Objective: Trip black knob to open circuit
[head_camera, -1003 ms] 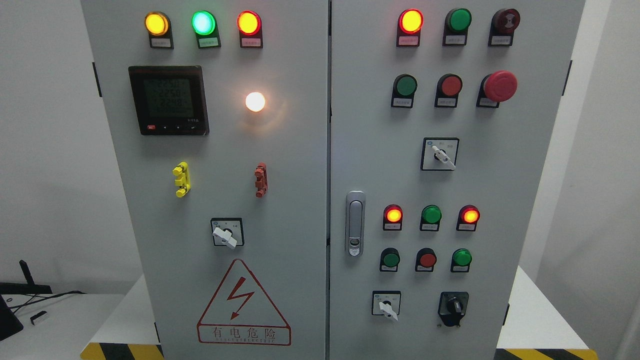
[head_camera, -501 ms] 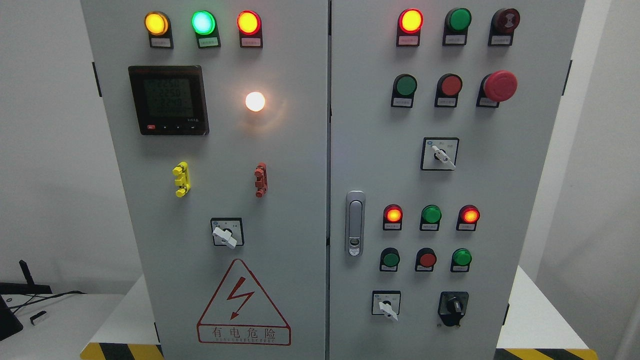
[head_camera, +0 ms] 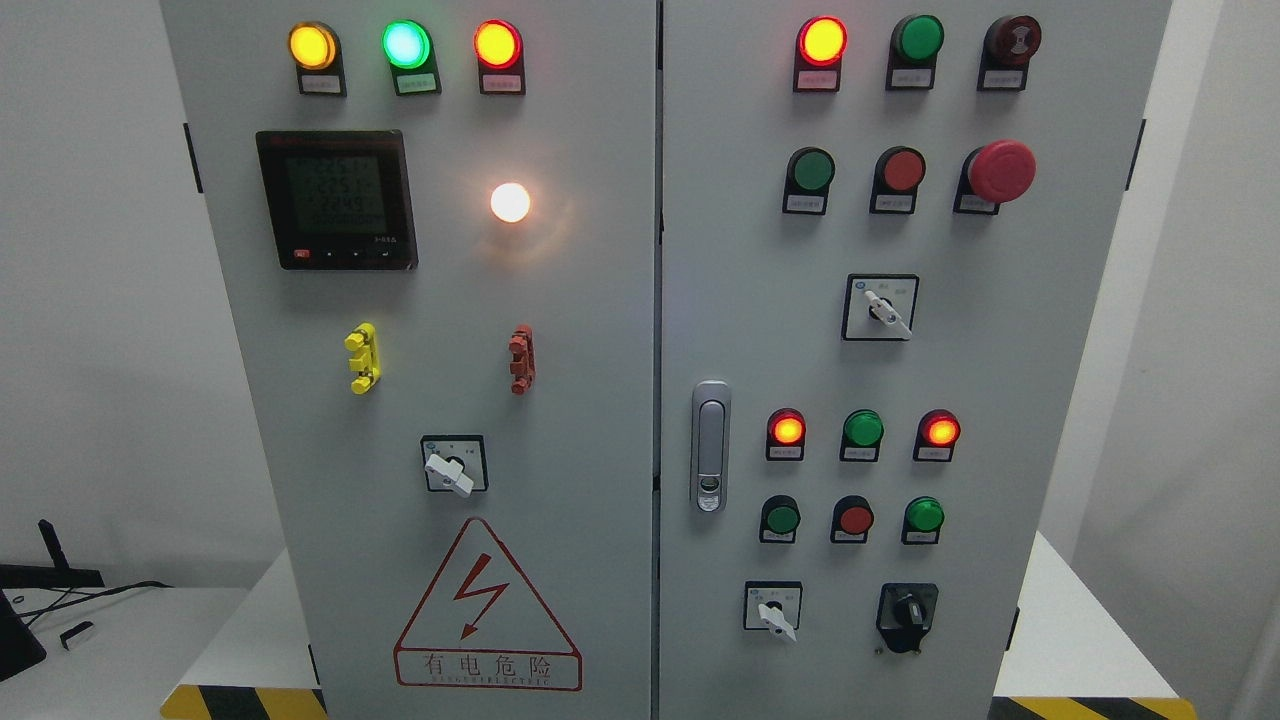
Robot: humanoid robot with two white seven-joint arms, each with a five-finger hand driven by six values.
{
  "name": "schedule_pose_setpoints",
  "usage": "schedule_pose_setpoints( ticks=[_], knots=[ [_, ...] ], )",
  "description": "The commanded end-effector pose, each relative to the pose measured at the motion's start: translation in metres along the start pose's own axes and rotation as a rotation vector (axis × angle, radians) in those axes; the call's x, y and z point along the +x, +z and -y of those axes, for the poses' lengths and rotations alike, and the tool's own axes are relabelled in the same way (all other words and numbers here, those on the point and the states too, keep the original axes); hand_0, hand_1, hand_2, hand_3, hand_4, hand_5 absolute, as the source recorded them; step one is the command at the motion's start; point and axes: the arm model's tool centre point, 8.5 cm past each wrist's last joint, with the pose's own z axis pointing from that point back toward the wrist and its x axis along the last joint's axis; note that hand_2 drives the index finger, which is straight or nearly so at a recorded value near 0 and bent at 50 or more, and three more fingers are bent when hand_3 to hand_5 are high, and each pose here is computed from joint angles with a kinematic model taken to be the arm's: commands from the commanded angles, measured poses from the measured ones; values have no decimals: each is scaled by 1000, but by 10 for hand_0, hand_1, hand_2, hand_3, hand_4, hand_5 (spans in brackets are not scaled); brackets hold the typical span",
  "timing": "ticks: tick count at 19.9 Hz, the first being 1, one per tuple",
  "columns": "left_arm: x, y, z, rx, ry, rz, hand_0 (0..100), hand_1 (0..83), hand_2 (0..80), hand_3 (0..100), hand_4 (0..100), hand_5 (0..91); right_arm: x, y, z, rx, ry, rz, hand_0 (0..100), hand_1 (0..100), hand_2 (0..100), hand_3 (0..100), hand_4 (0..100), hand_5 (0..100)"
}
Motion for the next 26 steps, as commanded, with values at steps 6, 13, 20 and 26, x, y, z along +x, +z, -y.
schedule_pose_setpoints(
  ticks=[6, 13, 20, 26],
  knots=[
    [0, 0, 0, -4, -30, 1, 120, 389, 0, 0, 0, 0, 40, -47, -19, 18, -10, 122, 193, 668, 276, 1000, 1000, 942],
    [0, 0, 0, -4, -30, 1, 120, 389, 0, 0, 0, 0, 35, -69, -39, 48, 40, 119, 256, 706, 277, 1000, 1000, 941],
    [0, 0, 0, -4, -30, 1, 120, 389, 0, 0, 0, 0, 33, -97, -62, 38, 47, 95, 308, 682, 309, 1000, 1000, 945],
    [0, 0, 0, -4, -30, 1, 120, 389, 0, 0, 0, 0, 31, -108, -69, 30, 78, 95, 339, 587, 366, 1000, 1000, 951]
  ],
)
